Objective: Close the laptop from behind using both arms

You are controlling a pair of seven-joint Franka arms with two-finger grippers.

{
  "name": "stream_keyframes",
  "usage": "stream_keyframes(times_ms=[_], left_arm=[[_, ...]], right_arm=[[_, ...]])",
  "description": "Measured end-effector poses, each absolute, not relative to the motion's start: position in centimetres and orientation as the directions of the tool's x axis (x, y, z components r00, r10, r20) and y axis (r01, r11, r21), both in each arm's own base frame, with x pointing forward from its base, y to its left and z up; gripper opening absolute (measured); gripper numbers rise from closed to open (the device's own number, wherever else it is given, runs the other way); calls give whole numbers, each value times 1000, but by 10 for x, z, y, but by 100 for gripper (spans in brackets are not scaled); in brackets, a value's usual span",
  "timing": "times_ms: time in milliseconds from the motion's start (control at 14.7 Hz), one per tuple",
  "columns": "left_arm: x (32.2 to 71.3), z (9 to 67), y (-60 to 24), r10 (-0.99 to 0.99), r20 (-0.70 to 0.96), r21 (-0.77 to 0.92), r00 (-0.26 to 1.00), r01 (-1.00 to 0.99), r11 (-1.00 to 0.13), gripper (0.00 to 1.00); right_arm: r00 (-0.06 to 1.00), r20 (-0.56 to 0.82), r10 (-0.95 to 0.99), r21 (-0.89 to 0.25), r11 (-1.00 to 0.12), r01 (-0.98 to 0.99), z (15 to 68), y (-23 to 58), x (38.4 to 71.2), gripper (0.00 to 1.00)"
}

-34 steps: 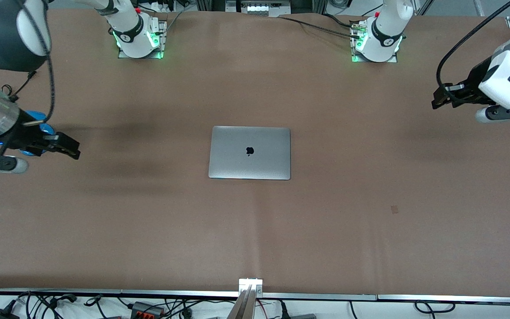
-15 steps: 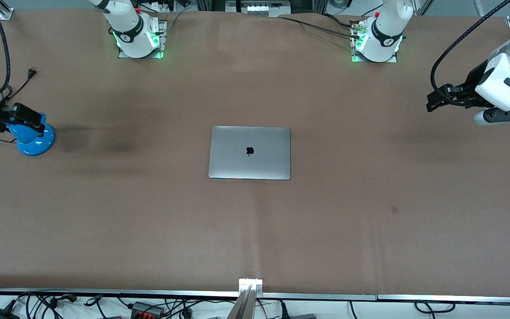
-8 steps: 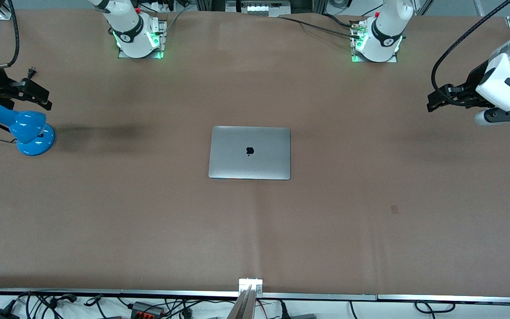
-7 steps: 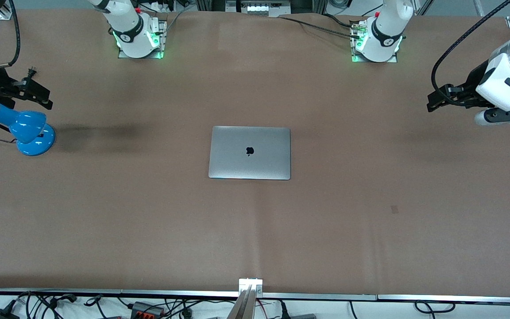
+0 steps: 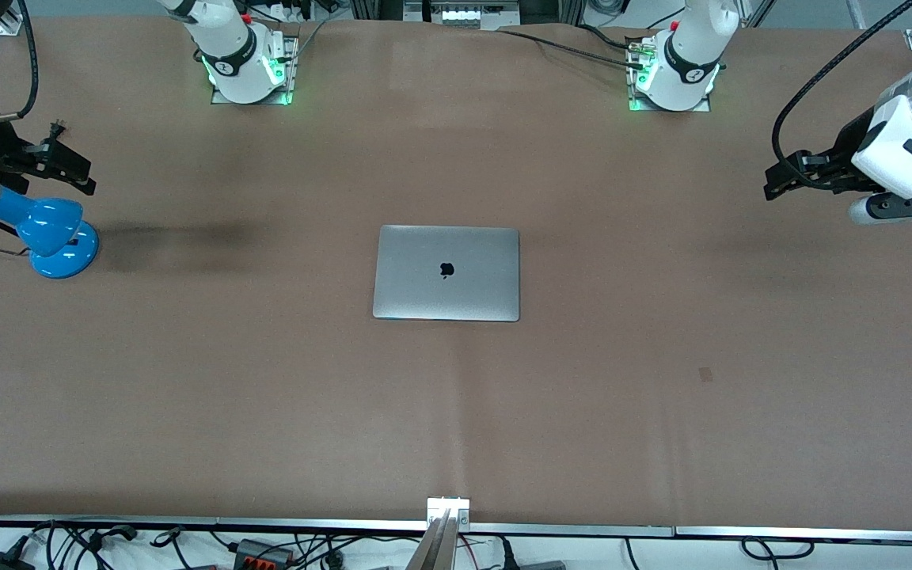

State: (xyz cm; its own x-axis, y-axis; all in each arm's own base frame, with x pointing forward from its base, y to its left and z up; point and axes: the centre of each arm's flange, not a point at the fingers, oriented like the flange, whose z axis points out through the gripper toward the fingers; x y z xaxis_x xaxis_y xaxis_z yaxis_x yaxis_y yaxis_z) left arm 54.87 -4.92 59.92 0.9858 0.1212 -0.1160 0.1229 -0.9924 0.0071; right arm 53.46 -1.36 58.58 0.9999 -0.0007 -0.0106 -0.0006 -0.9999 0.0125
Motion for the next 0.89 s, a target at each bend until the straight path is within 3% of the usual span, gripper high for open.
stream_keyframes(times_ms=[886], left_arm=[[549,599,-46,127,-117,7,985,128,-992,100]], right_arm=[[1000,-10,-1,12,-1000,-1,586,-14,534,100]])
